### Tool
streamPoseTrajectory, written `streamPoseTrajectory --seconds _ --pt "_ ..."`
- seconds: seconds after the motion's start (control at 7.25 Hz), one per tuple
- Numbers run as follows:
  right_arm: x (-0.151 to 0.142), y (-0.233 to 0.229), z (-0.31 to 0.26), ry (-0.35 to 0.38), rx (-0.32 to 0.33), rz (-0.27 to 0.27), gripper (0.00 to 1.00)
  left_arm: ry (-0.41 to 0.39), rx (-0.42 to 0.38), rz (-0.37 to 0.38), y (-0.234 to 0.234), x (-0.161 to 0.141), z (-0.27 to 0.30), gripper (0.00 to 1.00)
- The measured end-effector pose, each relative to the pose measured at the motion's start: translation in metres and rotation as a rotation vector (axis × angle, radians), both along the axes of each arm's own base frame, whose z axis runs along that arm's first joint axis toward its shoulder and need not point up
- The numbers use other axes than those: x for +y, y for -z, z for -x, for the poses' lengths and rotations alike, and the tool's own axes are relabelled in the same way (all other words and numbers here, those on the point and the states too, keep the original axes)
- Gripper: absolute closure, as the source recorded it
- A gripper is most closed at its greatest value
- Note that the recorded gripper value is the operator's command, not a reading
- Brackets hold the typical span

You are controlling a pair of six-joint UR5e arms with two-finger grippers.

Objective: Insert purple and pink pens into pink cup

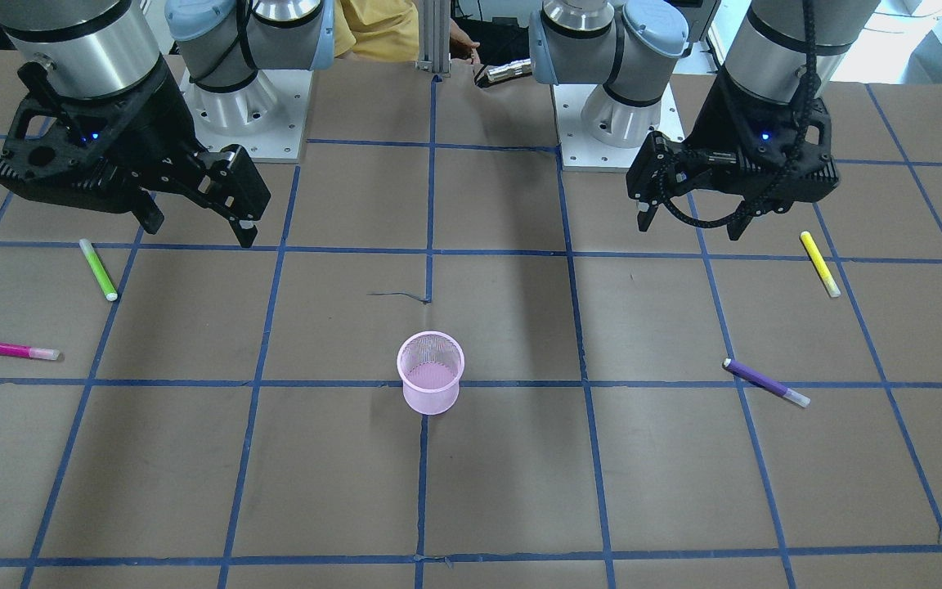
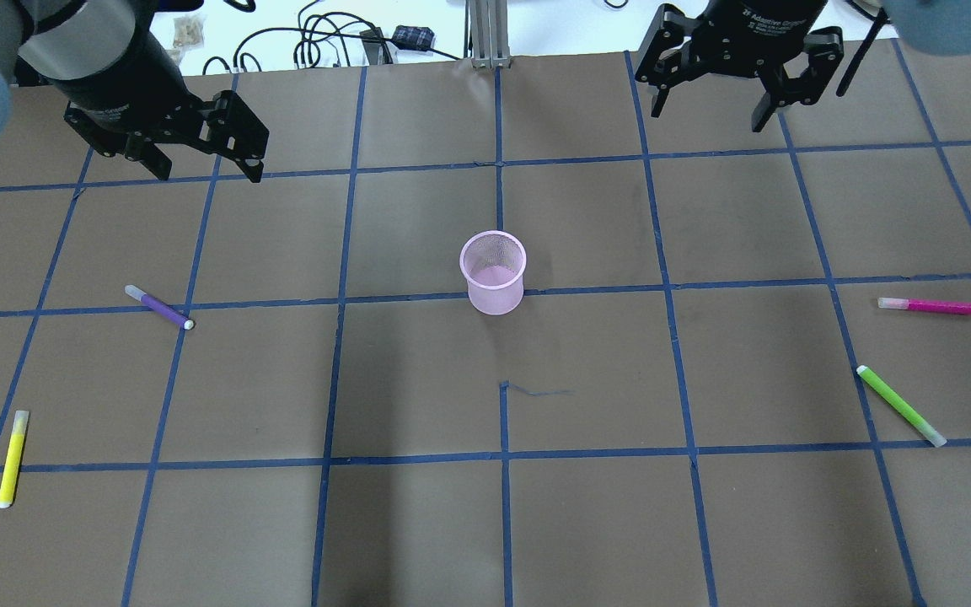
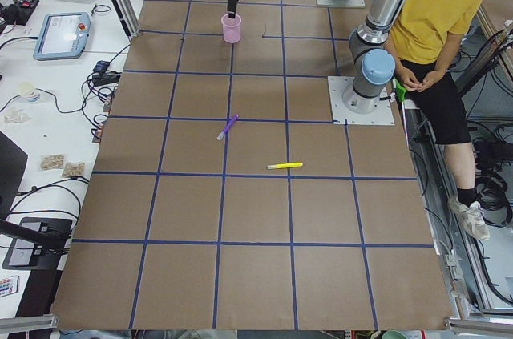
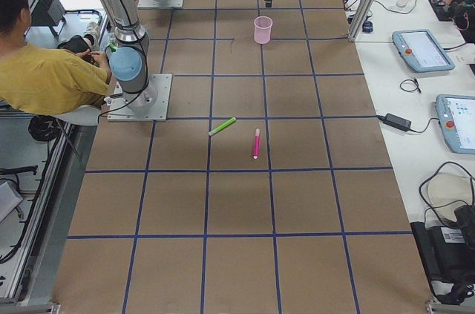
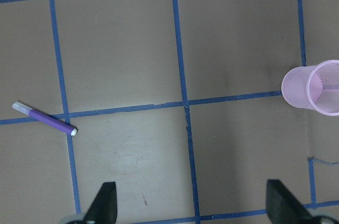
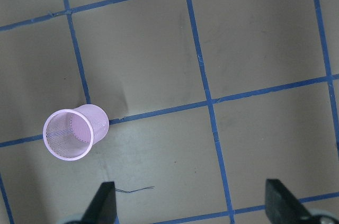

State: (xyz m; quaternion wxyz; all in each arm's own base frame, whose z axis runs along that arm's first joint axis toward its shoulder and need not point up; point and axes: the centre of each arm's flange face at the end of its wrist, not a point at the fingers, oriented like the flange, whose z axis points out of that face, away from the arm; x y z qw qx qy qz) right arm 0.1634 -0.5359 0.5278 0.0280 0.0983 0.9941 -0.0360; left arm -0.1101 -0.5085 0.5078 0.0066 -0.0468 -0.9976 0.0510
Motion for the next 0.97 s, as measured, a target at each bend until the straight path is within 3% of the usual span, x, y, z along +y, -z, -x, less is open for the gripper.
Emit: streamPoseTrajectory --seconds 0.41,0.69,0.97 --pt "0.001 -0.001 0.001 0.002 0.001 0.001 0.00 0.018 -0.005 -0.003 0.001 0.001 0.000 0.00" --pt "0.003 -0.002 0.000 0.010 -0.012 0.000 0.00 0.168 -0.044 -0.011 0.004 0.003 -0.004 0.00" --pt "0.004 -0.002 0.003 -0.011 0.005 -0.015 0.00 0.329 -0.136 -0.049 0.017 0.004 -0.027 0.00"
